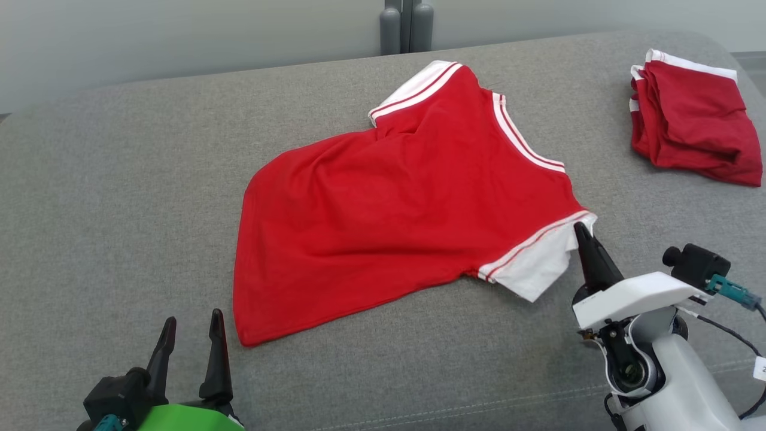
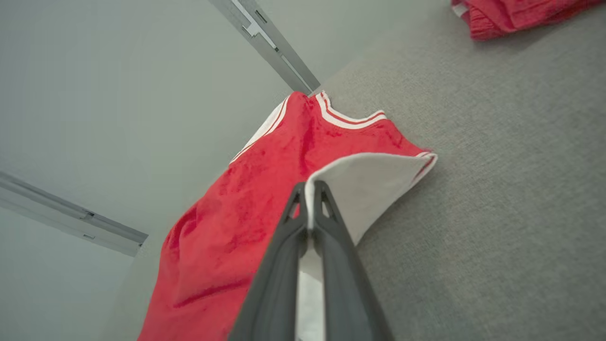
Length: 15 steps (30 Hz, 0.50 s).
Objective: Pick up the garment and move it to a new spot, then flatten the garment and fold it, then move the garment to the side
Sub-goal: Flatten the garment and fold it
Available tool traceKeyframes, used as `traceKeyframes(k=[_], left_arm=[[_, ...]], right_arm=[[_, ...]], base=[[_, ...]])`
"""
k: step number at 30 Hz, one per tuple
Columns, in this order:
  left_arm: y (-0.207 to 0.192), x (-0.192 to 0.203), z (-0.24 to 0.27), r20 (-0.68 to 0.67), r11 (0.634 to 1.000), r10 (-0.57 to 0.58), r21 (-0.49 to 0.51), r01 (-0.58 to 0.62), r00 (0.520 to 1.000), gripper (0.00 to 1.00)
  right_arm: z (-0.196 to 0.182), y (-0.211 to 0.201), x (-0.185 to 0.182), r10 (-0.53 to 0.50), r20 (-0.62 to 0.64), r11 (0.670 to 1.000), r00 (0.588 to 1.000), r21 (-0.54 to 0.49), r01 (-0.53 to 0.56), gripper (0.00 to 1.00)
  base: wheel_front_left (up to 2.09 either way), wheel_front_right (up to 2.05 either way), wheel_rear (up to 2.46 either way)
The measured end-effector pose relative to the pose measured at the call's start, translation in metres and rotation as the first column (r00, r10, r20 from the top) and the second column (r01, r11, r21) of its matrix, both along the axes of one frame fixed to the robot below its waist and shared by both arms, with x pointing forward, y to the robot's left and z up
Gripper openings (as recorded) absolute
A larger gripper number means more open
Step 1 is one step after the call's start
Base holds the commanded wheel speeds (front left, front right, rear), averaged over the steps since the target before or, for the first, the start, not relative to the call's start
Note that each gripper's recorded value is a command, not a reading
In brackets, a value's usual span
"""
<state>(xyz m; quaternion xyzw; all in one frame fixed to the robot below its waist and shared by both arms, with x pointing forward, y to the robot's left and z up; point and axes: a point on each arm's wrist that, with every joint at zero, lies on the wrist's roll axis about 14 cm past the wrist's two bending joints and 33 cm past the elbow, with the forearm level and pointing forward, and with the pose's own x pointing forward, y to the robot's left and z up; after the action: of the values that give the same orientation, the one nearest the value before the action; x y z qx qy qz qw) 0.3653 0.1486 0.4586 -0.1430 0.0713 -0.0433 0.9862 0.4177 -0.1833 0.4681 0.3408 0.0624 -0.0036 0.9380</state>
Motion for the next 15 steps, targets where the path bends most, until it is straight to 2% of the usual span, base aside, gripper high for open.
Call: traceKeyframes(k=[5, 10, 15], left_arm=[[-0.007, -0.001, 0.002, 0.006, 1.0, -0.017, -0.016, 0.017, 1.0, 1.0], [-0.029, -0.005, 0.001, -0.01, 0.995, -0.071, -0.077, 0.07, 0.997, 1.0], [-0.045, -0.009, -0.004, -0.035, 0.987, -0.121, -0.111, 0.116, 0.992, 1.0]], right_arm=[[0.04, 0.001, 0.0, 0.019, 0.116, 0.999, 0.993, 0.025, -0.022, 0.0], [0.082, 0.007, -0.007, 0.041, 0.233, 0.996, 0.972, 0.072, -0.059, 0.0], [0.103, 0.007, -0.014, 0.039, 0.291, 0.992, 0.956, 0.1, -0.071, 0.0]], base=[[0.0, 0.0, 0.0], [0.0, 0.0, 0.0], [0.0, 0.0, 0.0]])
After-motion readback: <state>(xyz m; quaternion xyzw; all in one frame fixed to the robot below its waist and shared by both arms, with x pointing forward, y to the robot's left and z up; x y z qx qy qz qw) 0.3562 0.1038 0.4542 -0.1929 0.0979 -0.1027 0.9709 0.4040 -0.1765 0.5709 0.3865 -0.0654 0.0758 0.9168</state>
